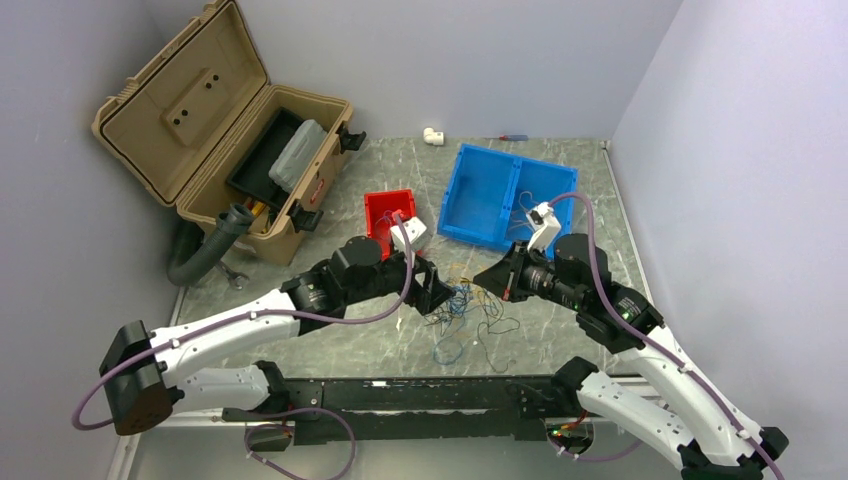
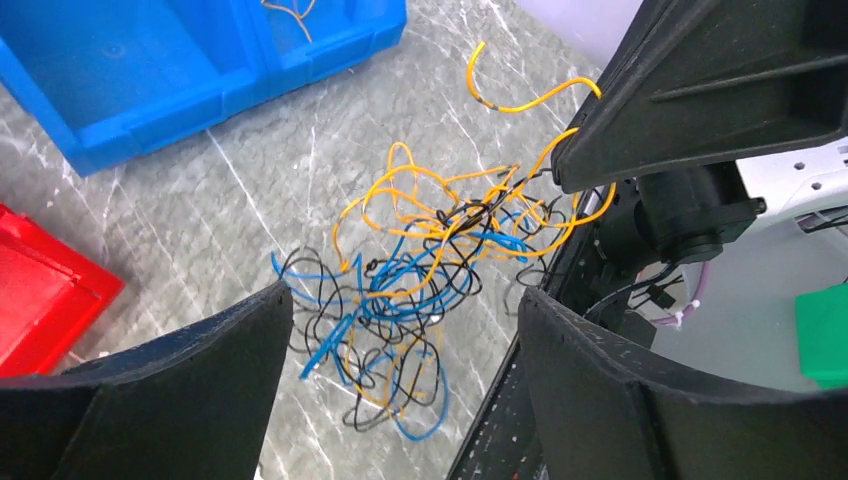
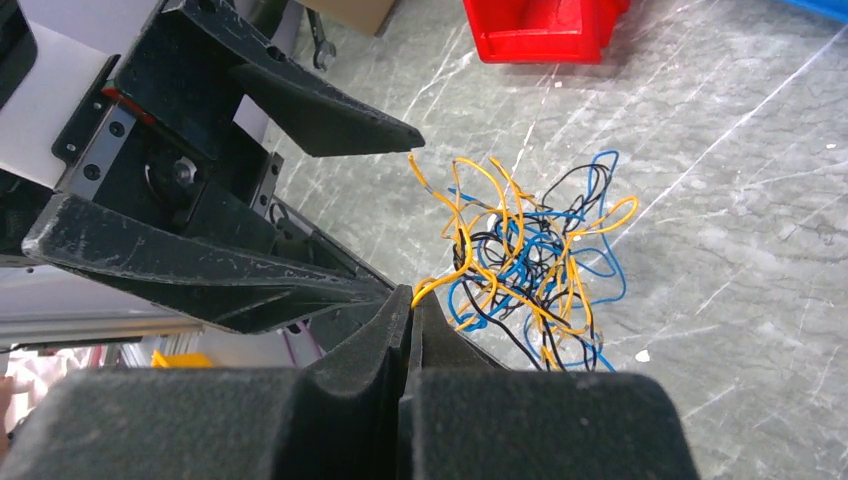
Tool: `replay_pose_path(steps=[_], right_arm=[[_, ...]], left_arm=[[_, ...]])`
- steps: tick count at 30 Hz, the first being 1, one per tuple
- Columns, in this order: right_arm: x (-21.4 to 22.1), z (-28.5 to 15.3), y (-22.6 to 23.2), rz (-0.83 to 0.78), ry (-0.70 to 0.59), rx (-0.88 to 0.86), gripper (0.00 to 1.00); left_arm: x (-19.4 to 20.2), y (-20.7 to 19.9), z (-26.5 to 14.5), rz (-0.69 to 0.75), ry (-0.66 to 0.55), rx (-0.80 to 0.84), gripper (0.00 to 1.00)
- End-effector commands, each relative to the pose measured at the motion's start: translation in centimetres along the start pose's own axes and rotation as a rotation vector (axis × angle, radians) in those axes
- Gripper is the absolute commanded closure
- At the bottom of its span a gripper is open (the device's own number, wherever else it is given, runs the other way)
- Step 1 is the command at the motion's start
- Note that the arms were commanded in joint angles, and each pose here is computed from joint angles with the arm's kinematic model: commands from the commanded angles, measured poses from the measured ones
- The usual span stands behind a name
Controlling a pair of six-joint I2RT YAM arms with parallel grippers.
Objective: Untangle the cables
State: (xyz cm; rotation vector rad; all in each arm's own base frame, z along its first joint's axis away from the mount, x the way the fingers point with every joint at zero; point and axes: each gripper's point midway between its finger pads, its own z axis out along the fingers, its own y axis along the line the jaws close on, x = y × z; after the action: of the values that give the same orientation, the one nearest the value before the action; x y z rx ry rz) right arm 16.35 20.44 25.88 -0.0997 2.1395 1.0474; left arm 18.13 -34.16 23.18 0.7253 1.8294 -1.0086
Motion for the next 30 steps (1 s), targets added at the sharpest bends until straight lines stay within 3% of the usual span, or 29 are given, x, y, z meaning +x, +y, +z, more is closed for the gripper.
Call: replay_pose_path(steps=[1, 7, 8, 9, 13, 14, 21, 24, 30], right_arm=[[-1.4, -1.2, 2.1, -0.03, -0.035, -0.065, 1.0], [-2.5, -1.9, 3.1, -0.037, -0.065, -0.086, 1.0], [-2.6, -1.9, 3.2, -0.038, -0.067, -0.088, 1.0], [-2.6, -2.0, 3.2, -0.039, -0.068, -0.086, 1.0], [-3.2, -2.5, 2.2, -0.036, -0.107, -0.022, 0.98], [-3.5, -2.8, 1.7, -0.033, -0.124, 0.008, 0.96], [-5.2, -6.2, -3.6, 0.027, -0.326, 0.27, 0.95], [-5.6, -7.9, -5.1, 0.062, -0.421, 0.323, 1.0], [-6.4, -10.6, -7.2, 0.131, -0.551, 0.417, 1.0]], left_arm=[[-1.3, -1.1, 1.0, 0.084, -0.04, 0.07, 0.15], [0.6, -1.5, 2.9, 0.063, 0.004, 0.124, 0.19], [1.1, -1.5, 3.5, 0.053, 0.011, 0.129, 0.25], [1.3, -1.4, 3.9, 0.038, 0.012, 0.131, 0.34], [2.7, 0.2, 4.9, -0.019, 0.063, 0.043, 0.92], [2.9, 0.8, 4.7, -0.031, 0.068, 0.009, 1.0], [4.4, 3.6, 1.7, -0.046, 0.073, -0.143, 1.0], [4.8, 4.4, 0.3, -0.049, 0.08, -0.192, 1.0], [5.9, 7.6, -2.9, -0.085, 0.11, -0.397, 1.0]])
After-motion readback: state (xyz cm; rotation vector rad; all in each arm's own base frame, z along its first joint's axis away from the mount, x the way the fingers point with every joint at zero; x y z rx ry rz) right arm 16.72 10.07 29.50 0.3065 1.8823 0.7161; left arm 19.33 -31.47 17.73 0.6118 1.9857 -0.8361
